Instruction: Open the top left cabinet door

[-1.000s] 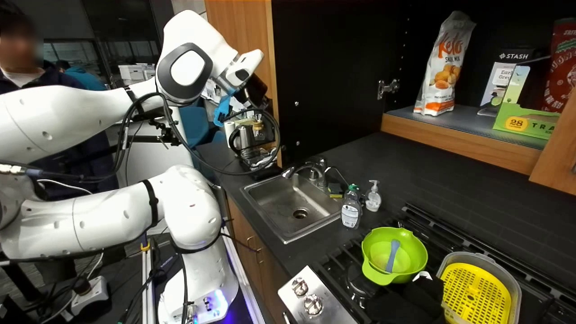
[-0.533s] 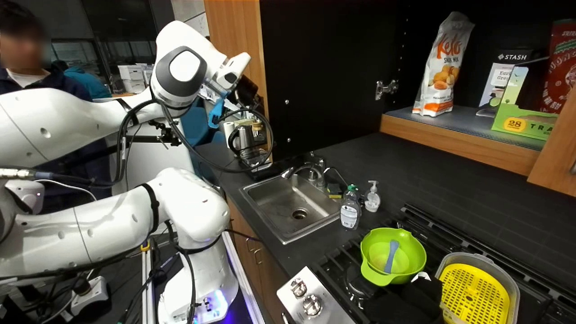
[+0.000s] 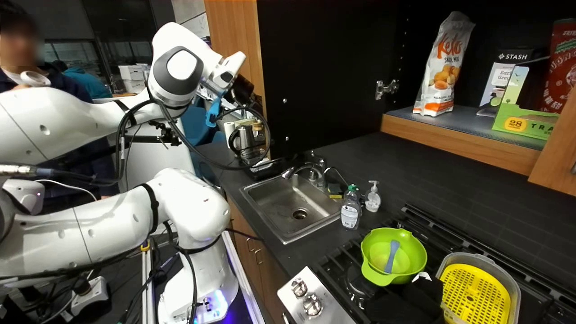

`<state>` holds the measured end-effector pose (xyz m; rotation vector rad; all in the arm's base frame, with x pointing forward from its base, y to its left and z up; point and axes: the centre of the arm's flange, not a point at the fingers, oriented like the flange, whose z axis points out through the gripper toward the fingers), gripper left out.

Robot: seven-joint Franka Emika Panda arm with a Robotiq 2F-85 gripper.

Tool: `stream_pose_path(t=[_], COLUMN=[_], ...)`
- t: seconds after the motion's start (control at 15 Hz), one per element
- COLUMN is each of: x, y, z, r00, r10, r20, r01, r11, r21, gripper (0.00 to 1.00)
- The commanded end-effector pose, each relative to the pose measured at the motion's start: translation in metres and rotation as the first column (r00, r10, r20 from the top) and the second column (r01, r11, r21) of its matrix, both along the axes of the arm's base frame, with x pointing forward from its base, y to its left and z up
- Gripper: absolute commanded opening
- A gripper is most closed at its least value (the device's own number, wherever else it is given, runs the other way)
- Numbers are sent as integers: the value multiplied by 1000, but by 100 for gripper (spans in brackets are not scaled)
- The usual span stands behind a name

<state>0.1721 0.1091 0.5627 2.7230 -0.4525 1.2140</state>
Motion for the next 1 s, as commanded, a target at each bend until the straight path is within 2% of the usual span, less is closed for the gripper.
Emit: stream_pose_path(t=[0.0, 0.13, 0.33, 0.53, 0.8, 0.93], x=[-9, -25, -50, -78, -102, -107], y=[8, 20, 27, 22, 1, -13], z=[2, 2, 1, 0, -7, -9], r00=[1000, 1000, 998, 990, 970, 950], r10=[-6, 5, 55, 36, -79, -182], r20=[0, 24, 38, 138, 228, 255], r01=[6, -4, -55, -36, 67, 159], r11=[1000, 1000, 998, 999, 996, 981], r21=[-15, -29, -5, 1, 60, 108], gripper=[100, 100, 100, 100, 100, 100])
